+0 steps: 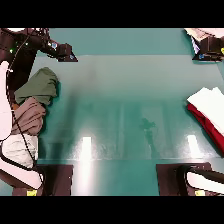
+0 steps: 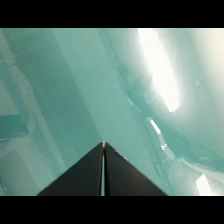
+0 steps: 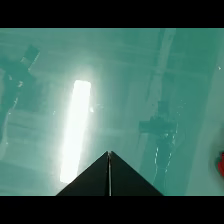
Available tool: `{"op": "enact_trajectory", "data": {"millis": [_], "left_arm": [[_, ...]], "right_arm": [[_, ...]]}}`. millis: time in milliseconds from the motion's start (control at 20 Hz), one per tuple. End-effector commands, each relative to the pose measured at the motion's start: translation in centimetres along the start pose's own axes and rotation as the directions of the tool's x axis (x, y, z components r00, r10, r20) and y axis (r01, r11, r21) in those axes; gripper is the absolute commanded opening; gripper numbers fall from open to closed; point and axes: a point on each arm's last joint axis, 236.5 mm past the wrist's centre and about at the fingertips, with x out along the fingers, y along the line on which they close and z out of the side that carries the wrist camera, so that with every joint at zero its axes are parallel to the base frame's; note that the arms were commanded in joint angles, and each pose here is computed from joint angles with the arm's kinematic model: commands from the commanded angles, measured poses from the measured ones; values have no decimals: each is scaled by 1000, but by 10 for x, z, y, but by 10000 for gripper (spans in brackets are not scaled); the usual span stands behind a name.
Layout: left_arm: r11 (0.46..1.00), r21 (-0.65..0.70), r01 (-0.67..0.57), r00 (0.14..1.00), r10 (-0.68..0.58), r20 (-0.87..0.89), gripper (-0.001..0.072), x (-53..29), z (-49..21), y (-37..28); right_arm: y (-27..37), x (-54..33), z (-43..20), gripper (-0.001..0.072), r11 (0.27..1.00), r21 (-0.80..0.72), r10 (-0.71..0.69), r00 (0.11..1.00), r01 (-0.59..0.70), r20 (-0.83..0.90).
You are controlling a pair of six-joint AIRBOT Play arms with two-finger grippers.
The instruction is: Fold the shirts.
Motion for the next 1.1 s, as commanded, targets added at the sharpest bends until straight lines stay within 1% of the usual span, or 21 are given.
{"op": "enact_trajectory", "data": {"millis": [0, 600, 700, 800, 850, 900, 950, 1000, 1050], "left_arm": [[1000, -1, -1, 1000, 1, 2, 29, 0, 0, 1], [1000, -1, 0, 1000, 0, 2, 30, 0, 0, 0], [1000, -4, 17, 1000, -17, 6, 29, 0, 1, -4], [1000, 7, -10, 1000, 10, 26, 31, 0, 6, 3], [996, 17, -83, 996, 82, 33, 142, -1, 8, 20], [979, 20, -203, 979, 202, 23, 441, -5, 5, 48], [941, -17, -338, 941, 338, -4, 516, -12, -2, 82], [890, -27, -456, 890, 455, -41, 517, -20, -12, 112], [827, -24, -562, 825, 559, -84, 518, -30, -24, 140]], "right_arm": [[2, 0, -1, 15, 1000, -3, 3, 1000, -3, -3], [2, 0, -1, 15, 1000, -3, 3, 1000, -3, -4], [1, 0, -1, 16, 1000, -3, 2, 1000, -2, -3], [1, 0, -1, 16, 1000, -3, 2, 1000, -2, -3], [1, 0, -1, 16, 1000, -3, 2, 1000, -2, -3], [1, 0, -1, 16, 1000, -3, 2, 1000, -2, -4], [2, 0, -1, 16, 1000, -3, 4, 1000, -4, -4], [1, 0, -1, 15, 1000, -3, 2, 1000, -2, -4], [1, 0, -1, 16, 1000, -3, 2, 1000, -2, -4]]}}
